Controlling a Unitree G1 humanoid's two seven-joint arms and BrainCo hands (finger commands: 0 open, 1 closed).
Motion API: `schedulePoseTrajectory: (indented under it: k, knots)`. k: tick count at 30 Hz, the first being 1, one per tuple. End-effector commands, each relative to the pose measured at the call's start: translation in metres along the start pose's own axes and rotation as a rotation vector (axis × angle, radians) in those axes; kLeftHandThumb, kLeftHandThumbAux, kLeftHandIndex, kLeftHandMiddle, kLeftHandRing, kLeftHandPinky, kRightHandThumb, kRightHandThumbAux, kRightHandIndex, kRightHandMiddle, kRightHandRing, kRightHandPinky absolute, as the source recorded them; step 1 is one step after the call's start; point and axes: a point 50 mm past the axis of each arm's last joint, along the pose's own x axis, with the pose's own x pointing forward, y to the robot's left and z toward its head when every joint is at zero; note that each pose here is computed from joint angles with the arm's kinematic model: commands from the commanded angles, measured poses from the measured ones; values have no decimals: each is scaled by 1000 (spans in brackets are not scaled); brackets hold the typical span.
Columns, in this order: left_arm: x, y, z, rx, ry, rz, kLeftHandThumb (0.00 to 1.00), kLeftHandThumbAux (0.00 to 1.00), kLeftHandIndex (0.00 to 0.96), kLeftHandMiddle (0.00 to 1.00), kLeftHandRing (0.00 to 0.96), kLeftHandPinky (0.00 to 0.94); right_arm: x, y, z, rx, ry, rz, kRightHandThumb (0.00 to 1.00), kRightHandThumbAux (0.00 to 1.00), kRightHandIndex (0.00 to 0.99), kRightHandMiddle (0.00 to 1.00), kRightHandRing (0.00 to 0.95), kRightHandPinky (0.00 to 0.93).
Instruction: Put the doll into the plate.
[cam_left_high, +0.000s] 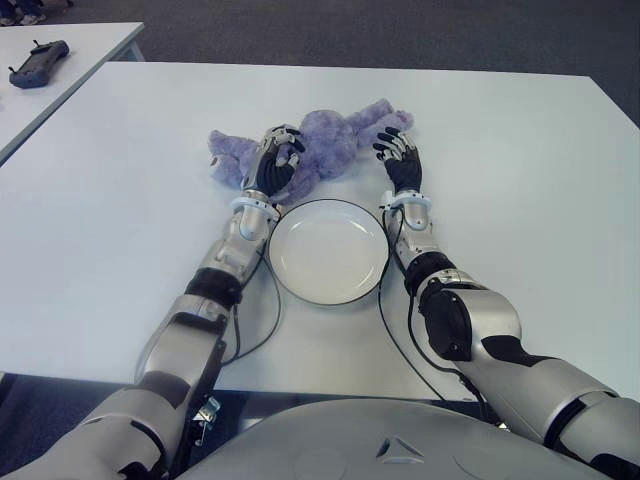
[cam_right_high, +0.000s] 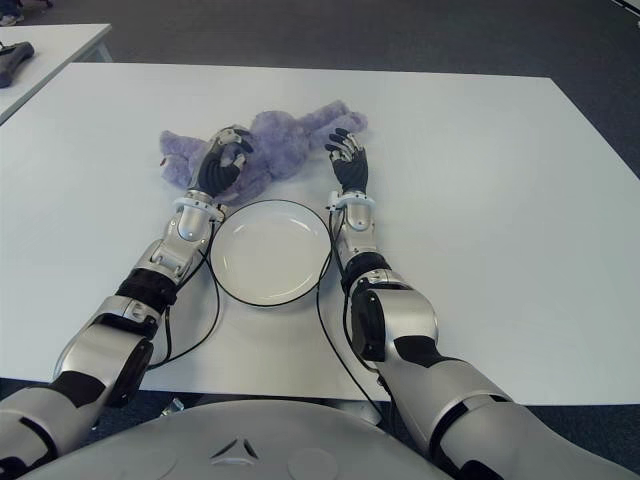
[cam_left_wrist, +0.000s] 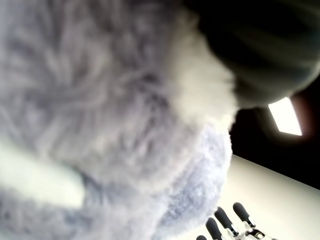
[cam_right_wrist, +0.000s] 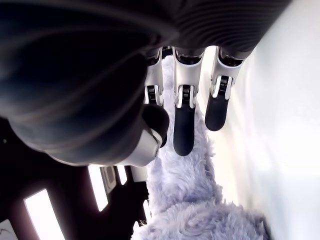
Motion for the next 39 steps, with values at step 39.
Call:
schedulePoseTrajectory:
  k: [39]
  knots:
    - [-50,-19,-60,-29,453,31,746,697,441,907,886,885,-72,3,-98,84,423,-53,768,870,236,223,298,359]
